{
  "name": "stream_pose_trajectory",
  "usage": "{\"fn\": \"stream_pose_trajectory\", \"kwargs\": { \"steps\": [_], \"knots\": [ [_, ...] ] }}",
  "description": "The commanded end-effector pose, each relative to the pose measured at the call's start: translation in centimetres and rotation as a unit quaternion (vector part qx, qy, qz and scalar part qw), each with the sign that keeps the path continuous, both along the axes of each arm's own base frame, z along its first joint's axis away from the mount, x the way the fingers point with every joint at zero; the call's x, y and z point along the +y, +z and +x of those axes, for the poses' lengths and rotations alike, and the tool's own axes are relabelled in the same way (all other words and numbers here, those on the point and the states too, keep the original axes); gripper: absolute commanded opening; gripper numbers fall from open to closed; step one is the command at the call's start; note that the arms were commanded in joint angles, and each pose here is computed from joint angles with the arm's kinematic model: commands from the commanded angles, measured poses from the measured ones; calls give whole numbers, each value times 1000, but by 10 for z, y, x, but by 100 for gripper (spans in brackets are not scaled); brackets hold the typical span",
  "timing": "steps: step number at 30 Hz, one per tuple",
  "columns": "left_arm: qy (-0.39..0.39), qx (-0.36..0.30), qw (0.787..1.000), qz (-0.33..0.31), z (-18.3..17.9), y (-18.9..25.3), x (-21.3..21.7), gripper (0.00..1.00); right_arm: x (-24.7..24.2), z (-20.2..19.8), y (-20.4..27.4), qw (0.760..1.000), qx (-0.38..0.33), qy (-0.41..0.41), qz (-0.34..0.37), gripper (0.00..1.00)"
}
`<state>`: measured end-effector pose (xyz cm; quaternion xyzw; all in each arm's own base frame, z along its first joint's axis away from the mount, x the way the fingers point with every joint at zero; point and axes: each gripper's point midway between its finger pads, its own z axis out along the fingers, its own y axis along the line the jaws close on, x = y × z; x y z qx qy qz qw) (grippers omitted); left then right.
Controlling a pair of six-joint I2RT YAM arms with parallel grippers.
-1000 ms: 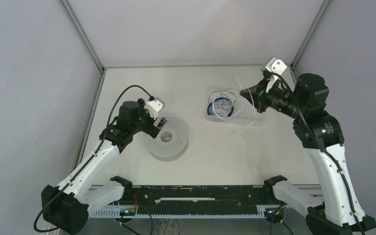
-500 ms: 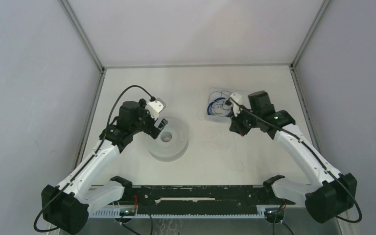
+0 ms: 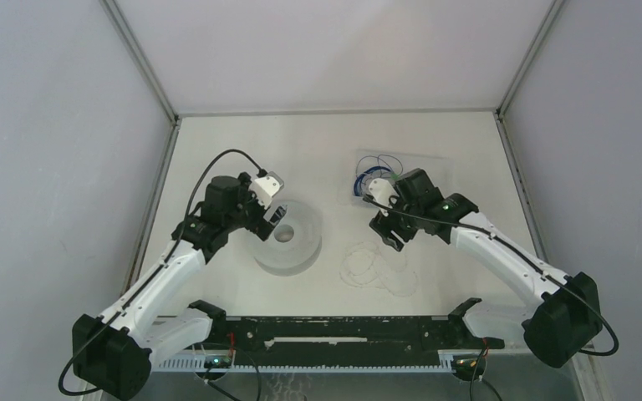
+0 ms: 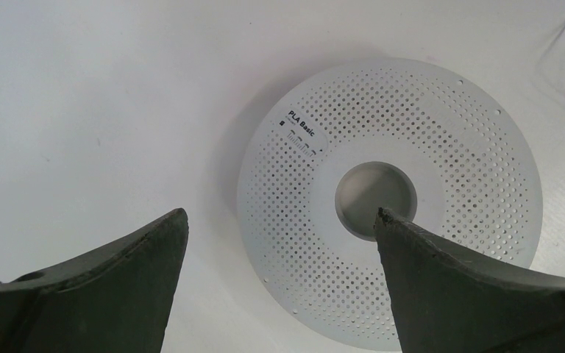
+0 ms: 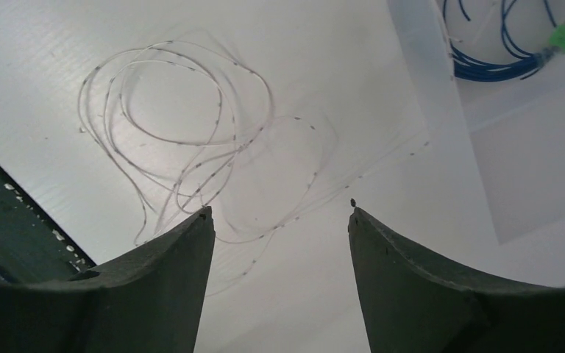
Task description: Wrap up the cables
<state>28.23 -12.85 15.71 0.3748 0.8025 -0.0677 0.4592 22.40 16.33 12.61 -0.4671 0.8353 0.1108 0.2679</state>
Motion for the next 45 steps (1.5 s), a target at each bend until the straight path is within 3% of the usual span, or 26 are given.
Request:
{"fn": "stream_pose_trajectory", "kwargs": {
  "steps": [1,7,12,18,23,32,36,41,45],
  "knots": [
    [1,-35,999,-2,6,11,2,100,-6,33,33,996,-77,-30,20,75],
    [2,-30,1000,-1,7,8,1,100,-11,91,32,988,-98,-116,27,76],
    [3,-31,1000,-1,6,8,3,100,-4,124,15,990,-71,-116,16,71],
    [3,-32,999,-2,5,9,3,100,9,133,1,994,13,-91,57,68],
    [1,-30,1000,-2,5,7,2,100,13,136,-15,995,39,-79,55,63],
    [2,-33,999,-2,4,8,3,100,21,134,-29,995,70,-58,47,44],
    [1,-32,999,-2,4,8,3,100,21,132,-28,995,73,-54,42,28],
    [1,-34,999,-3,4,9,3,100,22,130,-3,996,47,-49,51,0],
    [3,-36,999,-2,4,10,4,100,31,118,43,996,8,-34,81,0]
  ]
}}
